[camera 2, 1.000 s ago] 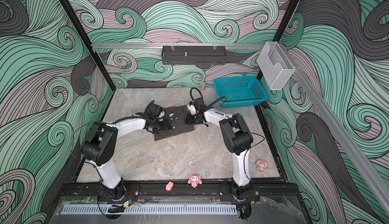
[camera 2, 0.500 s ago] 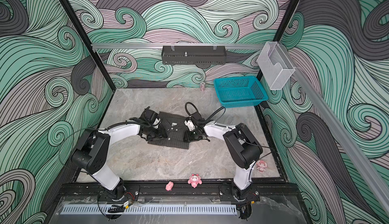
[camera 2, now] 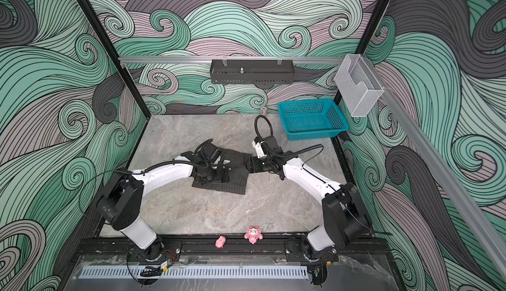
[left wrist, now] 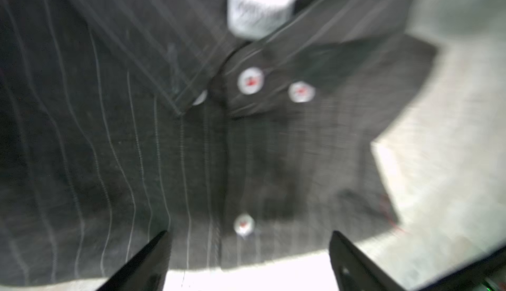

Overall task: Fold and stack the long sleeve shirts
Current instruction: 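Grasp the shirt with the left gripper while the right gripper releases and draws back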

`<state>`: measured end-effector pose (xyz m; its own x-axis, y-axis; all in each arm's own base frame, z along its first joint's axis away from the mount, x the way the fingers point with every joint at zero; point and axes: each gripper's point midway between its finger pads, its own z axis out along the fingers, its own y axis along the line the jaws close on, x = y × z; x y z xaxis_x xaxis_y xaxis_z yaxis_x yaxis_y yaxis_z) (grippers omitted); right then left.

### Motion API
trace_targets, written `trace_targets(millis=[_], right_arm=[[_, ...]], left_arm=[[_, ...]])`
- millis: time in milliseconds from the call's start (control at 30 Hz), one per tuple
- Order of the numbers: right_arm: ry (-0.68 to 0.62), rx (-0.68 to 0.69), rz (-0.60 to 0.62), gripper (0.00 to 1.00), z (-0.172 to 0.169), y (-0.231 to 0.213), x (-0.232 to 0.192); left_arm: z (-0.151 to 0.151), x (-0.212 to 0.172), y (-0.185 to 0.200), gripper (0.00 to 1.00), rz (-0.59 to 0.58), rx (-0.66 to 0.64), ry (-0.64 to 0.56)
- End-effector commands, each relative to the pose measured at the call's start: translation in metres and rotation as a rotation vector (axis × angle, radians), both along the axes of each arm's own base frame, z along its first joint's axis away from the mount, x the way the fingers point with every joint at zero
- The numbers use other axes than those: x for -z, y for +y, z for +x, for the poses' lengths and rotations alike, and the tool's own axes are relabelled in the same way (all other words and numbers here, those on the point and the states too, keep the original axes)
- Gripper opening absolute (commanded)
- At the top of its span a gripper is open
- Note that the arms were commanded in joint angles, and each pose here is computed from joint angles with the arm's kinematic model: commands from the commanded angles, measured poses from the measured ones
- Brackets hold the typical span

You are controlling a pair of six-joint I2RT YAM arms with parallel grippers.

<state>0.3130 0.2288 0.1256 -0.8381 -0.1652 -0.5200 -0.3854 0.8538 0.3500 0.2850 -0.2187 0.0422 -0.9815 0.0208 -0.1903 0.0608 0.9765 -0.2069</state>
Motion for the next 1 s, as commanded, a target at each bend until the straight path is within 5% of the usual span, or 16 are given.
trace_targets(millis=[0,200,667,833,967], right_arm=[[0.011,0.012,-0.039,0.69,-0.009,-0.012,0.009],[0.018,0.022,-0.042,0.69,-0.017,-0.022,0.011],[-0.006,0.029,0.035,0.67,-0.018,-0.017,-0.008],[0.000,0.030,0.049,0.67,-0.020,-0.016,-0.006],[0.003,0.021,0.057,0.67,-0.022,-0.015,-0.007]], left_arm=[[0.014,0.022,0.020,0.93,0.164,-0.056,0.007],[0.033,0.040,0.055,0.88,0.350,-0.009,0.048],[0.113,0.013,0.157,0.88,0.391,-0.059,0.219],[0.126,0.015,0.139,0.87,0.312,-0.001,0.233],[0.127,-0.013,0.115,0.90,0.261,0.084,0.108]])
